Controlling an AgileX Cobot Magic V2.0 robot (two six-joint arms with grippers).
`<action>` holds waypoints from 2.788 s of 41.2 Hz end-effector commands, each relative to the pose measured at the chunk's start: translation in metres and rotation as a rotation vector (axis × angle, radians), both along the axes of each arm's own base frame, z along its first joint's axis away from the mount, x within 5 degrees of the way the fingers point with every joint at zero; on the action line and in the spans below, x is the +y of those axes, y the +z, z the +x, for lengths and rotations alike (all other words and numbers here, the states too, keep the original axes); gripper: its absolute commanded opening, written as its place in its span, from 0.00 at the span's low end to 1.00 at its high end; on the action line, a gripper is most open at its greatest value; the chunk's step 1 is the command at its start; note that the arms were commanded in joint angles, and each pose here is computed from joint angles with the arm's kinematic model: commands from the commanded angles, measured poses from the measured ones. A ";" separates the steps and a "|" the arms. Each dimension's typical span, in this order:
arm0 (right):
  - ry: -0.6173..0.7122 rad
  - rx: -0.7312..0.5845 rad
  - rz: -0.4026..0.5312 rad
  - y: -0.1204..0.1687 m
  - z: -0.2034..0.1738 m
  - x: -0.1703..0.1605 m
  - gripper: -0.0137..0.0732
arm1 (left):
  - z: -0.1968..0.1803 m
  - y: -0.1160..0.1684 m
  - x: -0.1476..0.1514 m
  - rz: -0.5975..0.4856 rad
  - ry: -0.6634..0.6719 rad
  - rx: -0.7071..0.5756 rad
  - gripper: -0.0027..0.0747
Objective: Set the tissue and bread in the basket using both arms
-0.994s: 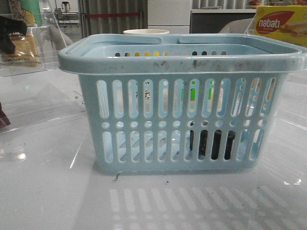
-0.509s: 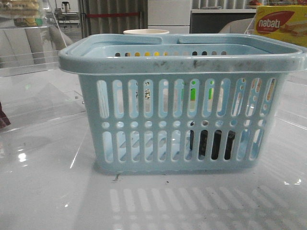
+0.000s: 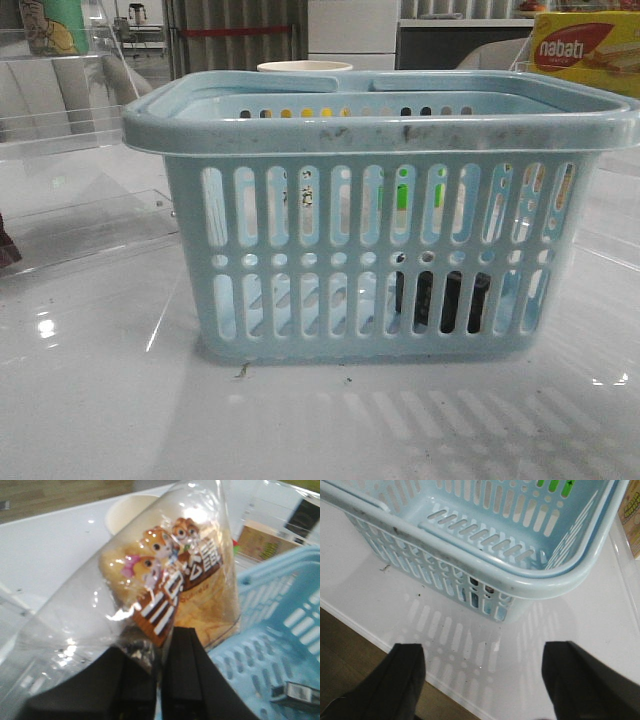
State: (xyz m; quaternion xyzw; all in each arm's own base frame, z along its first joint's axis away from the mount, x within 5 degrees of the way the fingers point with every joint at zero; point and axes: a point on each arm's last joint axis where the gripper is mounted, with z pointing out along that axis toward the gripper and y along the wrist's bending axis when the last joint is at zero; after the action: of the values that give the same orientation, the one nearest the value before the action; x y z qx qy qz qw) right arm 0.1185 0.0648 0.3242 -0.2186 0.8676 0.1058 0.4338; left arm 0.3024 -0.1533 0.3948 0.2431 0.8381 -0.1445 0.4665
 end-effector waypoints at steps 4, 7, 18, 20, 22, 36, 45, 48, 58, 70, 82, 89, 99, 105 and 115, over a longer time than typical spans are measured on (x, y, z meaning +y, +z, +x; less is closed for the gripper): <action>0.001 -0.090 0.031 0.014 0.002 0.000 0.84 | -0.016 0.016 -0.033 -0.049 -0.101 -0.086 0.15; 0.001 -0.090 0.031 0.014 0.002 0.000 0.84 | -0.015 0.007 -0.046 -0.037 -0.132 -0.061 0.15; 0.001 -0.090 0.031 0.014 0.002 0.000 0.84 | 0.000 -0.043 -0.084 0.031 -0.193 0.057 0.15; 0.001 -0.090 0.031 0.014 0.002 0.000 0.84 | 0.003 -0.055 -0.090 0.047 -0.201 0.083 0.15; 0.001 -0.090 0.031 0.014 0.002 0.000 0.84 | 0.007 -0.064 -0.094 0.058 -0.203 0.101 0.15; 0.001 -0.090 0.031 0.014 0.002 0.000 0.84 | 0.013 -0.084 -0.102 0.085 -0.208 0.145 0.26; 0.001 -0.090 0.031 0.014 0.002 0.000 0.84 | 0.014 -0.084 -0.102 0.081 -0.206 0.137 0.45; 0.001 -0.090 0.031 0.014 0.002 0.000 0.84 | 0.015 -0.083 -0.102 0.075 -0.203 0.126 0.44; 0.001 -0.090 0.031 0.014 0.002 0.000 0.84 | 0.015 -0.082 -0.103 0.068 -0.200 0.114 0.44; 0.001 -0.090 0.031 0.014 0.002 0.000 0.84 | 0.016 -0.079 -0.103 0.064 -0.201 0.108 0.44; 0.001 -0.090 0.031 0.014 0.002 0.000 0.84 | -0.011 -0.009 -0.087 0.040 -0.245 0.068 0.44; 0.001 -0.090 0.031 0.014 0.002 0.000 0.84 | -0.046 0.028 -0.061 -0.017 -0.252 0.005 0.44; 0.001 -0.090 0.031 0.014 0.002 0.000 0.84 | -0.105 0.031 -0.017 -0.023 -0.264 -0.042 0.44; 0.001 -0.090 0.031 0.014 0.002 0.000 0.84 | -0.142 0.010 0.012 -0.016 -0.262 -0.033 0.44; 0.001 -0.092 0.032 0.014 0.002 0.000 0.84 | -0.193 -0.026 0.053 -0.043 -0.248 -0.076 0.44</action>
State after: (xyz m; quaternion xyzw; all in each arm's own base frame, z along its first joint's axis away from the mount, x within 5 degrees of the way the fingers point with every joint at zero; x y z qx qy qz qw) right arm 0.1185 0.0648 0.3242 -0.2183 0.8677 0.1060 0.4338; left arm 0.1218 -0.1092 0.3617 0.3569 0.8091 -0.1891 0.4269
